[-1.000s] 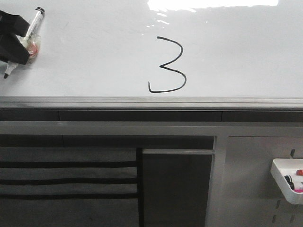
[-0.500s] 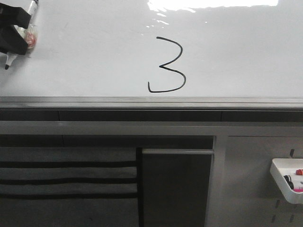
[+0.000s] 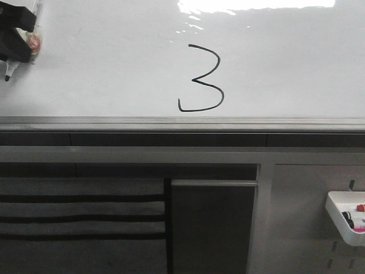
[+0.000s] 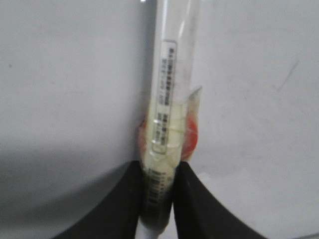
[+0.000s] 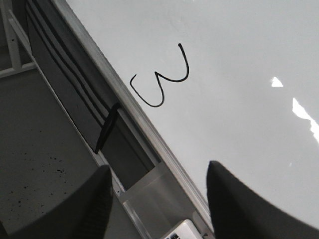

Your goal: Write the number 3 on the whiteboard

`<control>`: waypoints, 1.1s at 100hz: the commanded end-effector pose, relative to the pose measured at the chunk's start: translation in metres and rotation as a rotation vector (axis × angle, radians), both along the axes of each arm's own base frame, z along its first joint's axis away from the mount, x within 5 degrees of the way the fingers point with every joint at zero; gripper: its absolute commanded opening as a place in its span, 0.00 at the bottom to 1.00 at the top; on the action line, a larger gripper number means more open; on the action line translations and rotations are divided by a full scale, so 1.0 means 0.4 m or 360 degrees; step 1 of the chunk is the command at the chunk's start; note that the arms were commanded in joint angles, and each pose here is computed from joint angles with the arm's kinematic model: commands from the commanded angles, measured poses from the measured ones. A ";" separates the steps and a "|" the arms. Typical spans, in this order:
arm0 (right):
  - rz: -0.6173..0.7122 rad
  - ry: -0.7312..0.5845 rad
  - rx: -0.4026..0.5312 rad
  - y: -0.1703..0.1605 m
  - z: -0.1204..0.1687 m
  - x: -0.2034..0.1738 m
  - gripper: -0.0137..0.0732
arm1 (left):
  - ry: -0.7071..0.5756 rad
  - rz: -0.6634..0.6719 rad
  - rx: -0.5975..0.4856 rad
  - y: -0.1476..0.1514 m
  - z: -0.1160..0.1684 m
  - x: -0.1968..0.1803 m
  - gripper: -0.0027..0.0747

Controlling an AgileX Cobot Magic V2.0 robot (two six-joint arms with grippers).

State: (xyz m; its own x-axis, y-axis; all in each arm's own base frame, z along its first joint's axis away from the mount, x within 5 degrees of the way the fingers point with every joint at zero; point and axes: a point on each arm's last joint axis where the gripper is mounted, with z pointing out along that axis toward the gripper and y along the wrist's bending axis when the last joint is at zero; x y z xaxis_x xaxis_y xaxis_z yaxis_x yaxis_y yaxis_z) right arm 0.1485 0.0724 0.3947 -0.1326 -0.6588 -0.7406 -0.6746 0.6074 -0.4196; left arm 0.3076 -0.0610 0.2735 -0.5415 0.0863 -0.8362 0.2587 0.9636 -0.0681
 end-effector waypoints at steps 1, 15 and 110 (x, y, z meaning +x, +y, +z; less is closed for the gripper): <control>-0.0033 -0.0121 0.0067 -0.003 0.033 0.006 0.58 | -0.0226 0.0134 -0.0017 0.018 0.057 0.015 0.34; -0.0054 -0.0102 0.0104 -0.004 0.035 0.002 0.58 | -0.0262 0.0119 -0.0015 0.018 0.078 0.001 0.46; -0.0700 -0.0025 0.0830 -0.121 0.033 -0.187 0.07 | -0.0590 -0.0197 0.0179 0.082 0.326 -0.566 0.05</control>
State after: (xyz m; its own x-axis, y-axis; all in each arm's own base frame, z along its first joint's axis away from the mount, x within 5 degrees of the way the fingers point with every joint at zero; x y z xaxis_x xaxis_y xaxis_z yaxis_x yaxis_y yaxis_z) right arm 0.0766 0.0268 0.3986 -0.4392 -0.1544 -0.8850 -0.3306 0.9438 -0.0006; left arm 0.0896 -0.0316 0.3988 -0.2330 0.3185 -0.9189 0.4118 0.8883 0.2035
